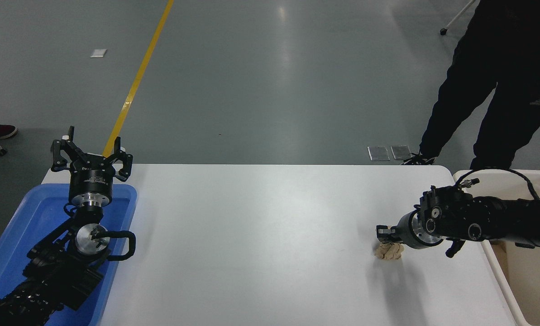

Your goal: Pick up paper ball place in dustbin

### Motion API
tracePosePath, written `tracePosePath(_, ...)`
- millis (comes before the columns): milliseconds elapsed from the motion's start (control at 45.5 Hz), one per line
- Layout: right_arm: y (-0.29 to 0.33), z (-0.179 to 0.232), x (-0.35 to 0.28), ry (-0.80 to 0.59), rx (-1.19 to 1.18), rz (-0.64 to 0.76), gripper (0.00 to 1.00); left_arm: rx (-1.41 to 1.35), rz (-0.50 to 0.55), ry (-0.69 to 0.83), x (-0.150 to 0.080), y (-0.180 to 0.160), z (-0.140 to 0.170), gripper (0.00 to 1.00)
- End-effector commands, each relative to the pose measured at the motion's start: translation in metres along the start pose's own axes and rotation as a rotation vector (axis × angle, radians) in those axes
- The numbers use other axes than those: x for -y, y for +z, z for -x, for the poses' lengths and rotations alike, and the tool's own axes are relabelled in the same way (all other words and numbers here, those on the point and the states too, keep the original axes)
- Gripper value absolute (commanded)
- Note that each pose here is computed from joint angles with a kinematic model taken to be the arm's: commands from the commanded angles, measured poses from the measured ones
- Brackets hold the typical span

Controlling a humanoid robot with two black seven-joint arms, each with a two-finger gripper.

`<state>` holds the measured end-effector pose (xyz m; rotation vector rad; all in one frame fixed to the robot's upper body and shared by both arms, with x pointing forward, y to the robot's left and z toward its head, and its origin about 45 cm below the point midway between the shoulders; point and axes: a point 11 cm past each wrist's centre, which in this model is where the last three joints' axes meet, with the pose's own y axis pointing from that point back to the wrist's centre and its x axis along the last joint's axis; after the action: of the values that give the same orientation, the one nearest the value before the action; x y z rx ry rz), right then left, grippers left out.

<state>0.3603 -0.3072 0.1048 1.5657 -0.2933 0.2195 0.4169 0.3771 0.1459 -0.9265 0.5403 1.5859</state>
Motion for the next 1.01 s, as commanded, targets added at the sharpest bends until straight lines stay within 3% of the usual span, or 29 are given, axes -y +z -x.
tracePosePath(0,0.016,-0.034,-0.073,0.028,-0.101,0.065,0.00,0.002,-0.001,0.000,0.000,0.000,0.000,0.99)
tracePosePath(462,0.009,-0.096,-0.292,0.091,-0.144,0.149,0.00,0.002,0.000,0.002,0.000,0.001,-0.001,0.99)
tracePosePath(989,0.037,-0.094,-0.310,0.077,-0.101,0.244,0.00,0.004,-0.001,0.003,0.000,0.001,-0.001,0.99)
